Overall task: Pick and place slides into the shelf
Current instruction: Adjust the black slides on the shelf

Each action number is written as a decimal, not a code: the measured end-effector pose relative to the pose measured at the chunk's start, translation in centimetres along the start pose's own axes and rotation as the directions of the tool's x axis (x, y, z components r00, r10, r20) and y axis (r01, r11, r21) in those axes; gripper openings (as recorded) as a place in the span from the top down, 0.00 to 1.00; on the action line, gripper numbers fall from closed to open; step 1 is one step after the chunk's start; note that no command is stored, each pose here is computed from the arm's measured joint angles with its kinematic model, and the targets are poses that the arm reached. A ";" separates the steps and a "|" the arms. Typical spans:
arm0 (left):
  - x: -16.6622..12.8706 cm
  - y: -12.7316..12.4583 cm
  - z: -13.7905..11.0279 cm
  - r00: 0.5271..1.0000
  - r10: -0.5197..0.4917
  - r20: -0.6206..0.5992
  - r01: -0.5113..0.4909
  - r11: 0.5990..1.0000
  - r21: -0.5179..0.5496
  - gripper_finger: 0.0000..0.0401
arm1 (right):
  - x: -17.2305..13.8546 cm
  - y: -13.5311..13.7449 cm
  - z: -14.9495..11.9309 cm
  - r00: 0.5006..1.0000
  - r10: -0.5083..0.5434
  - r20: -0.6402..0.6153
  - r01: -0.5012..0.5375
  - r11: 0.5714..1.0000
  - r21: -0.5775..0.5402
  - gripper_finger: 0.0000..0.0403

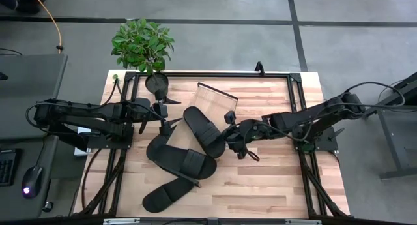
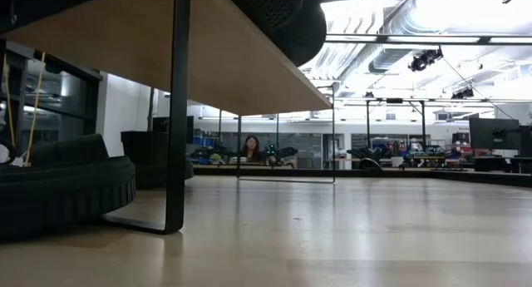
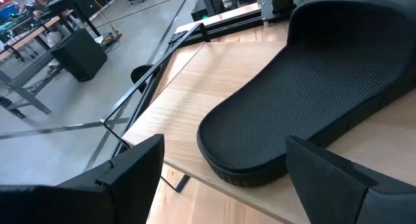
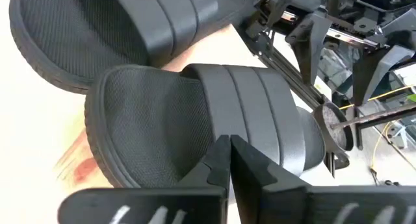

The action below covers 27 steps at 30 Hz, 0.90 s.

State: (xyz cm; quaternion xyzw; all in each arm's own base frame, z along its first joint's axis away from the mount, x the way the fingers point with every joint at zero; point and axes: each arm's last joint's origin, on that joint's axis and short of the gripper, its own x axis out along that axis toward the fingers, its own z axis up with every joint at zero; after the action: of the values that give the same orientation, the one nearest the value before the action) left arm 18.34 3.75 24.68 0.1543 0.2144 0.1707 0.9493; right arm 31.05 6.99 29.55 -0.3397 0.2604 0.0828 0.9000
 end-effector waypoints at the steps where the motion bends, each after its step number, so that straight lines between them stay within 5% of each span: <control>1: 0.0 0.0 0.0 1.000 -0.001 0.000 0.001 1.000 0.000 0.24 | 0.0 0.1 0.1 1.000 0.001 0.003 -0.001 1.000 -0.003 0.99; 5: 0.0 0.0 0.0 1.000 0.003 0.000 -0.003 1.000 0.001 0.24 | -0.3 0.8 0.6 1.000 0.006 0.018 -0.006 1.000 -0.013 0.92; 14: 0.0 0.0 0.0 1.000 0.005 -0.001 -0.005 1.000 0.000 0.24 | -0.2 0.6 0.6 1.000 -0.020 0.017 0.017 0.989 0.150 0.77; 27: 0.0 0.0 0.0 1.000 0.007 -0.002 -0.007 1.000 0.002 0.24 | -0.5 1.0 0.6 0.989 -0.124 -0.076 0.132 0.986 0.102 0.56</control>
State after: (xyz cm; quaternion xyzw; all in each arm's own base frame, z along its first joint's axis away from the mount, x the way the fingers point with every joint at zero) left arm 18.33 3.77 24.69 0.1559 0.2150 0.1741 0.9482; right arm 30.58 8.15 29.61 -0.3098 0.2734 -0.0012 0.9106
